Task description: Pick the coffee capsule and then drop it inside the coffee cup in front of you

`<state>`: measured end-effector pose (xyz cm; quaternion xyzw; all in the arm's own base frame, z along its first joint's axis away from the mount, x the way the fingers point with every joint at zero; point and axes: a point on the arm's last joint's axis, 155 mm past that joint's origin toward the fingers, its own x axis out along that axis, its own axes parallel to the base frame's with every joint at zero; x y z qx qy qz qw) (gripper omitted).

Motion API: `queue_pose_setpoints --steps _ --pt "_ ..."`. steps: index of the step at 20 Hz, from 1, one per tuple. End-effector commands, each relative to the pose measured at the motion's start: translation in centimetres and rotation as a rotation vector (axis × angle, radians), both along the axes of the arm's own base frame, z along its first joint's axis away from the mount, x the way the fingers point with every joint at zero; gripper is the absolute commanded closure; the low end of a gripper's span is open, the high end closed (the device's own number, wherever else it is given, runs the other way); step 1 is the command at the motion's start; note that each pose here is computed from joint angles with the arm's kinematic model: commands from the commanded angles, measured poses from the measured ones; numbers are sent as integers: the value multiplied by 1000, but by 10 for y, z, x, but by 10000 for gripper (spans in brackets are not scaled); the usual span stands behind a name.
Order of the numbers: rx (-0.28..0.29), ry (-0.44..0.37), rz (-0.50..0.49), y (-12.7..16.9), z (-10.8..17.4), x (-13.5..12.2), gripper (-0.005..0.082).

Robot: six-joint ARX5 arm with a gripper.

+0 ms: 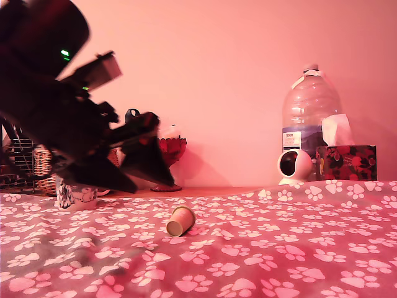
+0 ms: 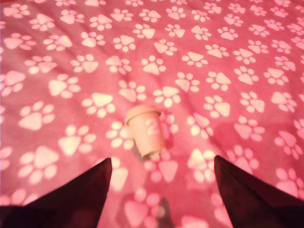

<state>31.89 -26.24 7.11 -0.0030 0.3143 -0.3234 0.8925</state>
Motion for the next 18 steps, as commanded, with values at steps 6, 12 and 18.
queue_pose_setpoints --steps 6,12,18 --pt "35 68 -7 -13 -20 15 145" --pt "66 110 0 -21 -33 30 145" --pt "89 135 5 -24 -52 36 146"
